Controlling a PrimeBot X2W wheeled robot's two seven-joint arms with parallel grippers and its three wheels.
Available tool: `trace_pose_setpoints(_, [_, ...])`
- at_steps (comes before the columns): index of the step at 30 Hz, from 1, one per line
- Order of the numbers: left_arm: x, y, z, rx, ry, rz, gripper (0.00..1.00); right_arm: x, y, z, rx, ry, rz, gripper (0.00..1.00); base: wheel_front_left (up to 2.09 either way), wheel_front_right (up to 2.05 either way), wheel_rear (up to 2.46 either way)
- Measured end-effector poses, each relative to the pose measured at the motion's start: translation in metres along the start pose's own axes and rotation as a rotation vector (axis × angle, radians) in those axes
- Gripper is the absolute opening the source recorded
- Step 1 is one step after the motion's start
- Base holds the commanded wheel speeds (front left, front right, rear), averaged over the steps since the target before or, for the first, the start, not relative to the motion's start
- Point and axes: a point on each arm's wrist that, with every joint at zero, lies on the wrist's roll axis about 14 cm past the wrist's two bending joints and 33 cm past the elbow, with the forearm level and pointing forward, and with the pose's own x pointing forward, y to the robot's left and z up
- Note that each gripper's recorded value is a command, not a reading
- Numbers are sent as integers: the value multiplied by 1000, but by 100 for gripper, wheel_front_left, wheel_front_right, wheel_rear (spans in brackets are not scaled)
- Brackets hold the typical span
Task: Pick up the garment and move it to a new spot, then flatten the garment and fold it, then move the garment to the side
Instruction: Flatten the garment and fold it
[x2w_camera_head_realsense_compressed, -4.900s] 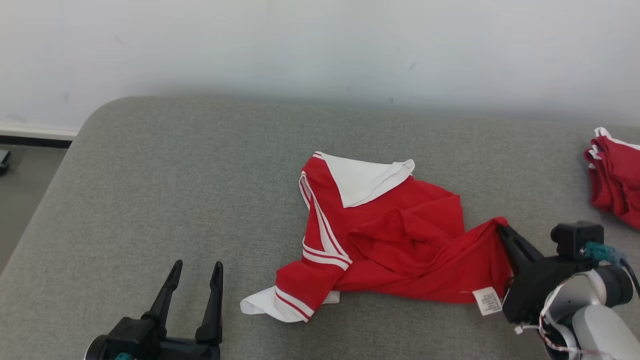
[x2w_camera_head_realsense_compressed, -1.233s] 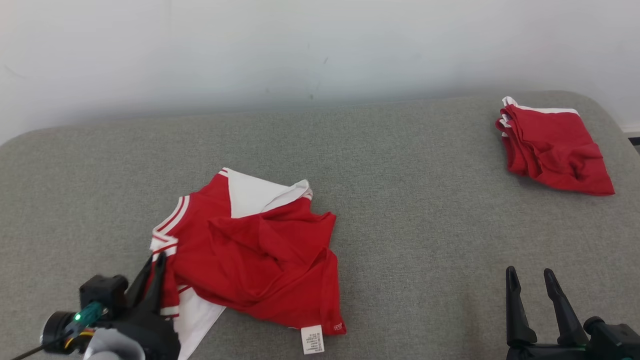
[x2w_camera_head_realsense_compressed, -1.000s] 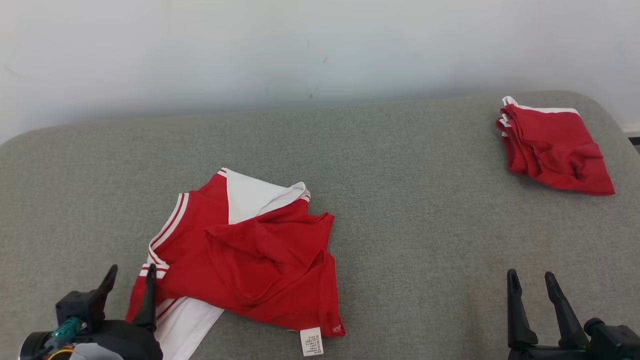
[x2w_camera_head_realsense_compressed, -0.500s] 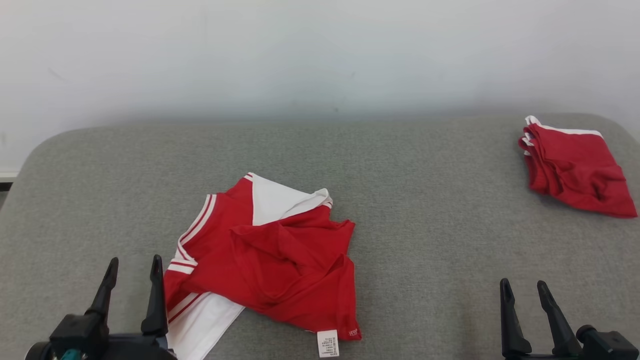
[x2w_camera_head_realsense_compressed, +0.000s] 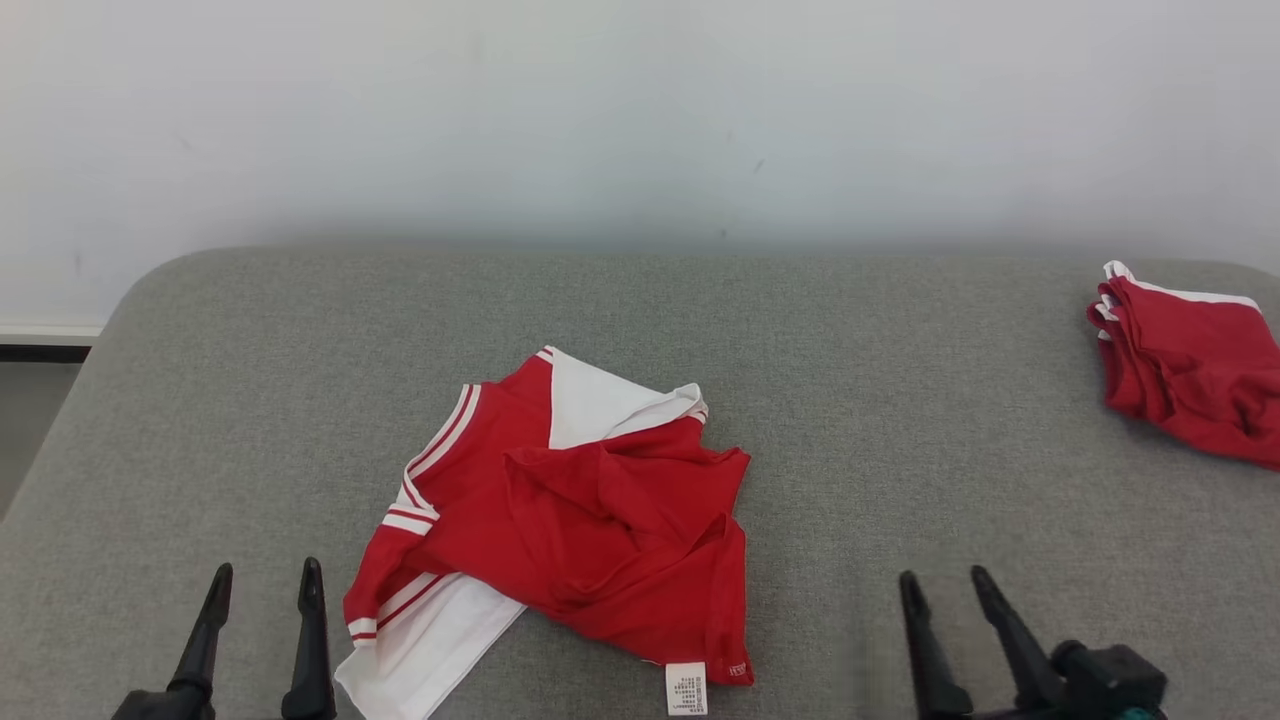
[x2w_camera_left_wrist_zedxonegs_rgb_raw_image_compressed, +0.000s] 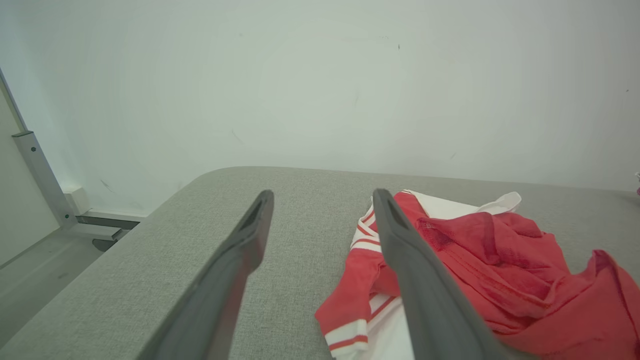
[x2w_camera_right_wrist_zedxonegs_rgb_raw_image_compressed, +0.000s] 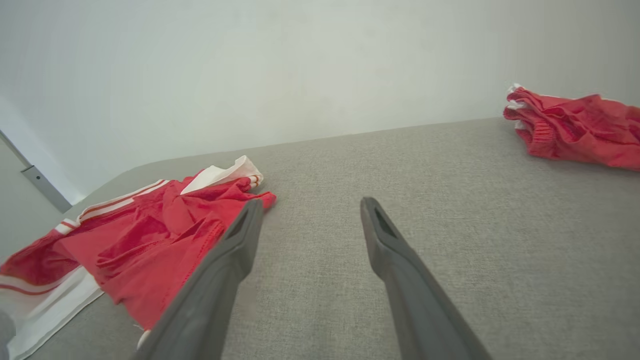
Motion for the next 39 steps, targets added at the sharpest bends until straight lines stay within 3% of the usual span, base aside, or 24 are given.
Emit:
trace_pose_setpoints(12, [0, -6, -2, -15, 2, -2, 100, 34, 74, -38, -21, 169, 242, 100, 0, 0, 0])
trace_pose_setpoints(21, [1, 4, -11, -25, 31, 38, 100, 49, 85, -83, -51, 305, 295, 100, 0, 0, 0])
trace_pose_setpoints(22, [1, 4, -12, -25, 34, 39, 100, 51, 86, -86, -49, 312, 300, 50, 0, 0, 0])
trace_pose_setpoints(23, [1, 5, -13, -25, 36, 39, 100, 53, 88, -88, -47, 320, 305, 7, 0, 0, 0])
trace_pose_setpoints(24, [1, 5, -13, -26, 38, 41, 100, 55, 88, -91, -45, 326, 306, 0, 0, 0, 0])
trace_pose_setpoints(31, [4, 2, -14, -31, 38, 33, 100, 72, 65, -70, -6, 221, 227, 0, 0, 0, 0])
trace_pose_setpoints(39, [9, -12, -18, -52, 45, -6, 100, 68, -23, -8, -26, 26, 21, 0, 0, 0, 0])
